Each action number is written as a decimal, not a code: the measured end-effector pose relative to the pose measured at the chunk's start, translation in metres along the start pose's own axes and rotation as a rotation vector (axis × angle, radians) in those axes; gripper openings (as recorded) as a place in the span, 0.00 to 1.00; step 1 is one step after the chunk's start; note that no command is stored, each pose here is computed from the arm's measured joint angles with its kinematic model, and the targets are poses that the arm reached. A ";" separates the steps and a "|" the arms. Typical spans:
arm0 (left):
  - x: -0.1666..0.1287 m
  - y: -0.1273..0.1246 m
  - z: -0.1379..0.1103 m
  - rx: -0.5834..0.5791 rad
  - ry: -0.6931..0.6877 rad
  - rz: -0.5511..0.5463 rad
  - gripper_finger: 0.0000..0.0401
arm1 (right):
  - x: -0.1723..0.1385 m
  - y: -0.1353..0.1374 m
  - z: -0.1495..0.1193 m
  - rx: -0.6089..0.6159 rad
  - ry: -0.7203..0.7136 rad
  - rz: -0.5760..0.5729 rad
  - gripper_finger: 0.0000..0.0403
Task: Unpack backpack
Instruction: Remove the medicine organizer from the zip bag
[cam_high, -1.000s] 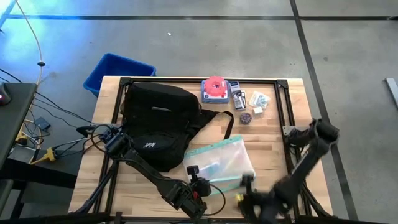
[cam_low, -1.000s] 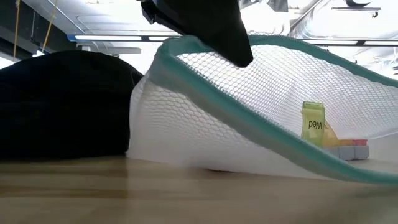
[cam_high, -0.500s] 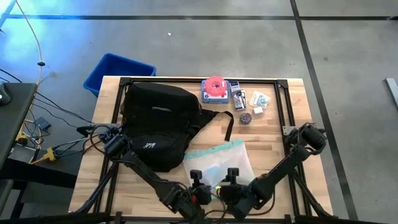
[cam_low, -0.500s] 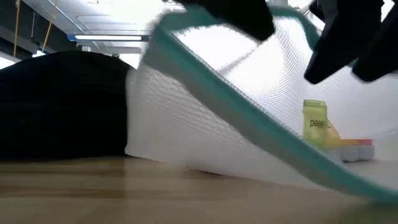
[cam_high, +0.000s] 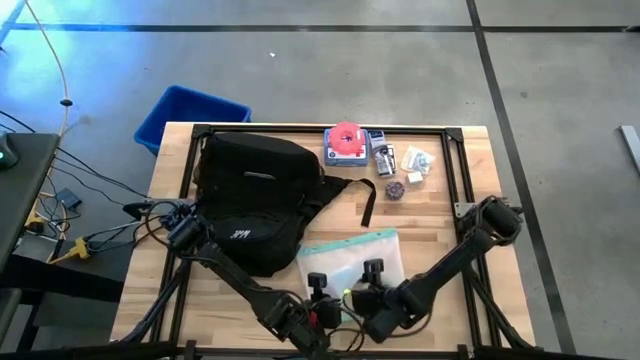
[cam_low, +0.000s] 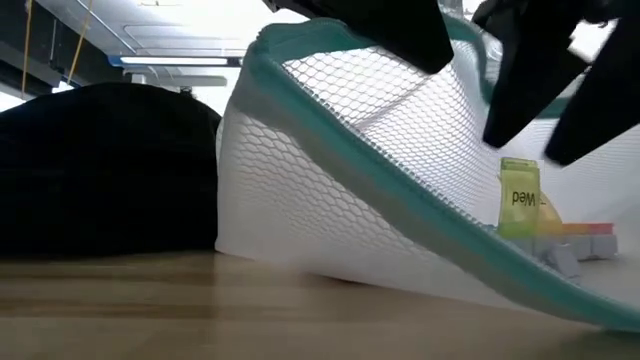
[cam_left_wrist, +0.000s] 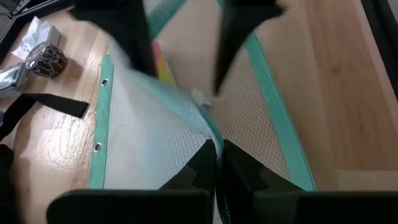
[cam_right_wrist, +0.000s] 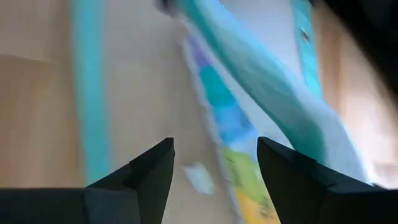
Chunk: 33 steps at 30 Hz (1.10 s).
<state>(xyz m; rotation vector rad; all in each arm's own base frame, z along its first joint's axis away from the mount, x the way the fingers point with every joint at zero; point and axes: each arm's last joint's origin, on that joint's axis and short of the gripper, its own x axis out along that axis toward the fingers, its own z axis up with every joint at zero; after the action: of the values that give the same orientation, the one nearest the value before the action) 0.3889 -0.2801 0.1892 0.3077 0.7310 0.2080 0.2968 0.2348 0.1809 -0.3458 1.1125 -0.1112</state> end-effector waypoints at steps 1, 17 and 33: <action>0.000 0.000 0.000 0.000 0.000 0.001 0.00 | 0.002 -0.004 0.000 0.000 0.019 -0.012 0.53; 0.000 0.000 0.000 0.003 0.004 -0.004 0.00 | 0.016 -0.025 0.003 -0.029 0.141 0.073 0.24; 0.003 0.012 -0.007 -0.059 0.028 0.158 0.00 | -0.015 0.003 0.012 -0.091 0.045 0.174 0.01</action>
<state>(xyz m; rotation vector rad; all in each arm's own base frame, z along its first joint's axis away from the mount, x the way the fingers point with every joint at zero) 0.3854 -0.2669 0.1864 0.3073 0.7269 0.3835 0.3007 0.2438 0.1972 -0.3271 1.1898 0.0863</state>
